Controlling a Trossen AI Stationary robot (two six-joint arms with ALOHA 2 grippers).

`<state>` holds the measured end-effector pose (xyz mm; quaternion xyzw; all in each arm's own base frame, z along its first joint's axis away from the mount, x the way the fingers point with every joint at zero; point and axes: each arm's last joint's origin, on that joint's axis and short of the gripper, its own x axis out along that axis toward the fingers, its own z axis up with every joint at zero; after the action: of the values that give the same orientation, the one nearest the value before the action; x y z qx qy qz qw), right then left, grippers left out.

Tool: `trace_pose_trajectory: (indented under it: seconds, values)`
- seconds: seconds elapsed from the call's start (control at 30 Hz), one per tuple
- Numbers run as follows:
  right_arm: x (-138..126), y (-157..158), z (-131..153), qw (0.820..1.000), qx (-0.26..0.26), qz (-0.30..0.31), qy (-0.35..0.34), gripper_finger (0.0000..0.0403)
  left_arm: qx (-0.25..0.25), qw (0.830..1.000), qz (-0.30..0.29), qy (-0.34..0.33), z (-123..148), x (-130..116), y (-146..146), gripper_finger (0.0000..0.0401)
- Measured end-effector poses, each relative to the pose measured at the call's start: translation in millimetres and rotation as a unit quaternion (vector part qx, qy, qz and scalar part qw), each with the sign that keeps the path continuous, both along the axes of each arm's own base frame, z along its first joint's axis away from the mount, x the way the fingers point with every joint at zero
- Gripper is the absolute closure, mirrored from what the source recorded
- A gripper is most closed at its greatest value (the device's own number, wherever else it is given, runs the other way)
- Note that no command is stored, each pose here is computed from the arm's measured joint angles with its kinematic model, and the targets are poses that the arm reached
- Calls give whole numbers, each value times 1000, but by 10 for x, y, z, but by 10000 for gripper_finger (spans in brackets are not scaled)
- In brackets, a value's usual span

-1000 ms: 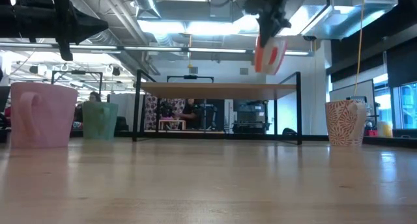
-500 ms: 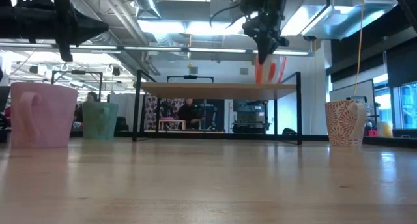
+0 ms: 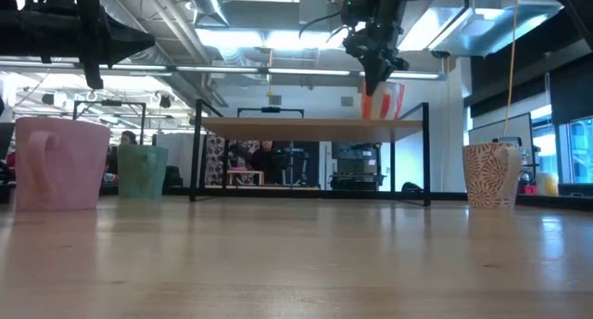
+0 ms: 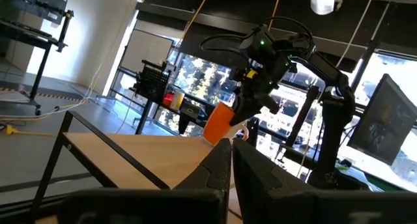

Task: Place coffee mugs
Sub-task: Put the orange white mug on the shelf

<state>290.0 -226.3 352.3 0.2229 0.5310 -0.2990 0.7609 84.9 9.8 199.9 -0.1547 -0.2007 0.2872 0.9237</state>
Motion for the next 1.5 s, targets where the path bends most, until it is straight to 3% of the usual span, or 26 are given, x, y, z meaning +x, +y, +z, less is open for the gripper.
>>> trace_pose_trajectory:
  seconds: [0.77,1.07,1.5]
  values:
    - [46,-40,4,1000,-16,-11,-23,265,1,1000,0,1,0,0,0,390]
    - [60,-57,52,999,-35,-15,-32,260,1,1000,0,1,0,0,0,390]
    - [-187,110,638,996,-80,-31,-28,260,1,1000,0,0,0,0,0,390]
